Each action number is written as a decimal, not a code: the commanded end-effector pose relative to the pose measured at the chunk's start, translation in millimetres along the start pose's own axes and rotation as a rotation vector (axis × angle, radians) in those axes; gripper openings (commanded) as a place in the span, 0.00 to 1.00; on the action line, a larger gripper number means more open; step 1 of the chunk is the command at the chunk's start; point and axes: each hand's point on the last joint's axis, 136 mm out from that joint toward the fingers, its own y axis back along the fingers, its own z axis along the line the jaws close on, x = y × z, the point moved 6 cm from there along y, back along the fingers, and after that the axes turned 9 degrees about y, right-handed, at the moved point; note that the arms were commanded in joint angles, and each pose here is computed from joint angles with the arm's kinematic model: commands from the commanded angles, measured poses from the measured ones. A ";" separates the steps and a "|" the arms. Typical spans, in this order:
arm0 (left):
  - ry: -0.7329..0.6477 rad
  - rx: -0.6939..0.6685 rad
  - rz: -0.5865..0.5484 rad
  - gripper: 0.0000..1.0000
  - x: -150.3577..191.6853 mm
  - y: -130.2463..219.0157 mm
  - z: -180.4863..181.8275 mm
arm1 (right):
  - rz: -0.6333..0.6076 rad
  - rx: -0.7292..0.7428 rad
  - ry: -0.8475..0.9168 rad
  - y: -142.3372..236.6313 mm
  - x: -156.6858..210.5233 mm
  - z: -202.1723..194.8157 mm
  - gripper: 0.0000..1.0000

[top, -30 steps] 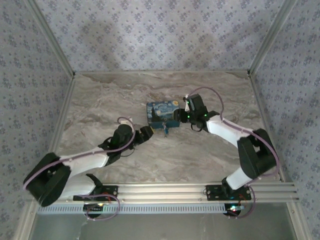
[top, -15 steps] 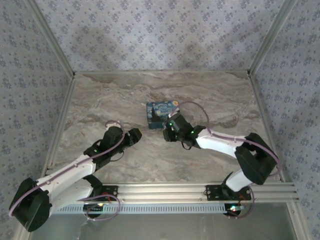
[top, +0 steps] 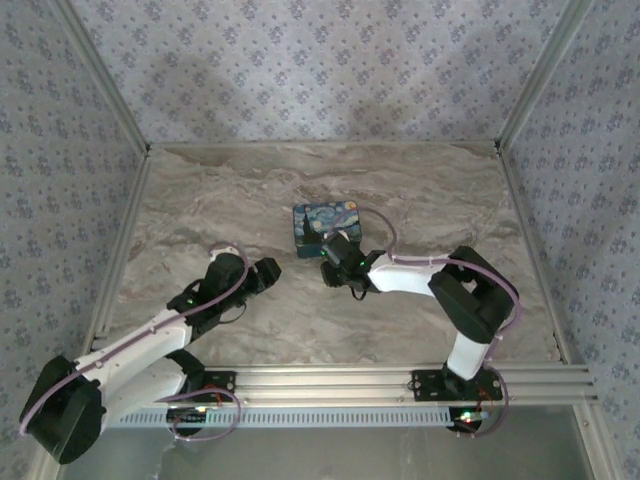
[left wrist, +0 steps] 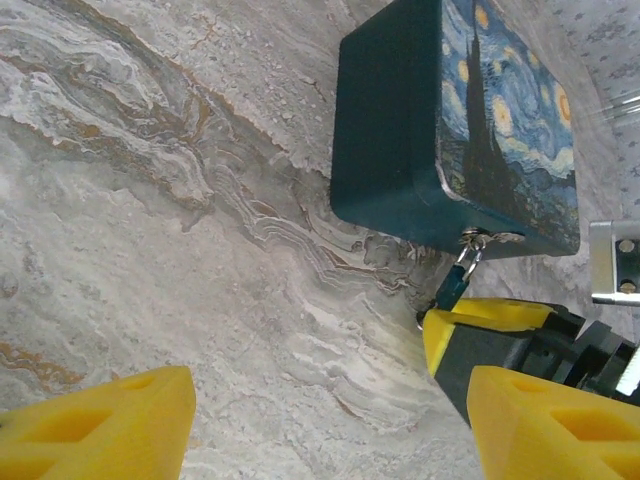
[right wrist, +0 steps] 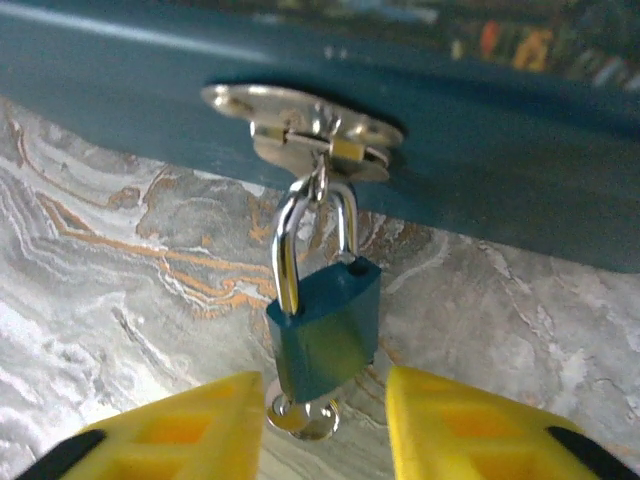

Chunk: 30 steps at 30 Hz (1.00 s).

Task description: Unlock a padlock with a key

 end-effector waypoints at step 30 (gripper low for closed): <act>-0.039 -0.009 0.072 0.73 -35.8 -41.7 -41.0 | 0.058 -0.347 0.204 31.2 3.2 -10.6 0.00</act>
